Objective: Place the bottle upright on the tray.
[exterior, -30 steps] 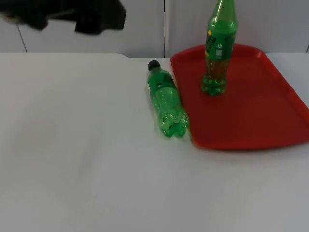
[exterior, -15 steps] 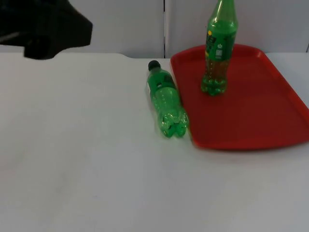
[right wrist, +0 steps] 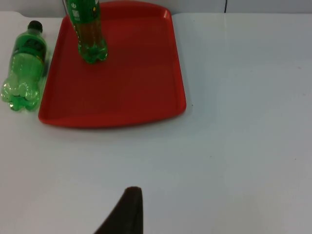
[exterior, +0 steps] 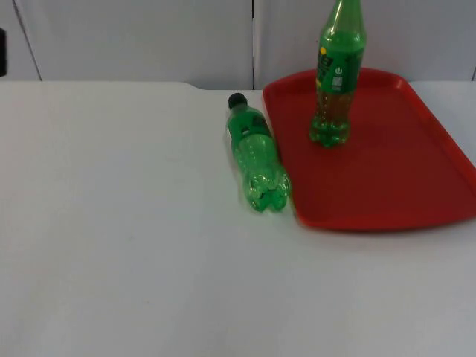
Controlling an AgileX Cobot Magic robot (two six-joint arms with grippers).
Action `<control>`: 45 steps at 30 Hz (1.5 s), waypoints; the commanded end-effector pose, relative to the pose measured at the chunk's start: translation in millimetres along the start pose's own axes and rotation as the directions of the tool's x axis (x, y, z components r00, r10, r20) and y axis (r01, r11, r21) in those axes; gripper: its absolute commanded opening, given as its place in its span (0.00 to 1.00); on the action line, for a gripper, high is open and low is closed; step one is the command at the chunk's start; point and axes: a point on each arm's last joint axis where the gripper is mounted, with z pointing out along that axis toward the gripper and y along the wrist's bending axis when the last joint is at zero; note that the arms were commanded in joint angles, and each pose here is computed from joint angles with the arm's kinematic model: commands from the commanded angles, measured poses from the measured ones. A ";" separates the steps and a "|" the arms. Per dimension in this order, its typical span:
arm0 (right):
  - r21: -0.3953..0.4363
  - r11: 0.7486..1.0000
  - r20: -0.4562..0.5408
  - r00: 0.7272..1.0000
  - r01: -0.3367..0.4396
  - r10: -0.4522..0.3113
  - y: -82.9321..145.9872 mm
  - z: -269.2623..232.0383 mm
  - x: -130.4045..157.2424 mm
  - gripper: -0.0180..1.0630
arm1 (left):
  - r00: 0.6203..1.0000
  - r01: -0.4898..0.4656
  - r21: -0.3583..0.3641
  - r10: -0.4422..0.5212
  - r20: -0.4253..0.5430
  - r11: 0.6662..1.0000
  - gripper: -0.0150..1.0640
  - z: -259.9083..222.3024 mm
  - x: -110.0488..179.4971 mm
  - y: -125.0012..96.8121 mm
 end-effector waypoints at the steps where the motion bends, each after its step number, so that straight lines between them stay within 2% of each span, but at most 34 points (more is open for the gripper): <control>1: 0.004 1.000 0.010 1.000 -0.001 0.001 0.2 -0.2 0.0 0.98 | 1.000 -0.006 -0.001 0.006 -0.005 1.000 0.99 -10.0 4.9 1.3; 12: 0.004 1.000 0.010 1.000 -0.001 0.001 0.2 -0.2 0.0 0.98 | 1.000 -0.011 -0.021 0.011 0.017 1.000 0.99 -65.6 32.2 10.7; 18: 0.004 1.000 0.010 1.000 -0.001 0.001 0.2 -0.2 0.0 0.98 | 0.995 -0.003 -0.007 0.003 0.099 1.000 0.99 -93.8 48.6 14.2; 23: 0.002 1.000 0.009 1.000 -0.002 0.002 0.4 -0.2 0.0 0.98 | 0.999 -0.040 0.001 0.040 0.021 0.999 0.99 -94.4 55.2 13.5; 29: -0.002 1.000 0.009 1.000 -0.004 0.004 0.8 -0.2 0.0 0.98 | 0.997 -0.082 0.042 0.081 0.018 0.996 0.99 -94.4 55.8 9.7; 37: -0.002 1.000 0.009 1.000 -0.004 0.004 0.8 -0.2 0.0 0.98 | 0.997 -0.082 0.042 0.082 0.007 0.996 0.99 -94.4 56.7 9.8; 41: -0.005 1.000 0.009 1.000 -0.006 0.006 1.1 -0.2 0.0 0.98 | 0.989 -0.098 0.014 0.099 -0.110 0.995 0.99 -89.8 70.0 13.4; 45: -0.011 1.000 0.010 1.000 -0.009 0.009 1.6 -0.2 0.0 0.98 | 0.989 -0.098 0.014 0.099 -0.108 0.995 0.99 -89.4 70.0 13.3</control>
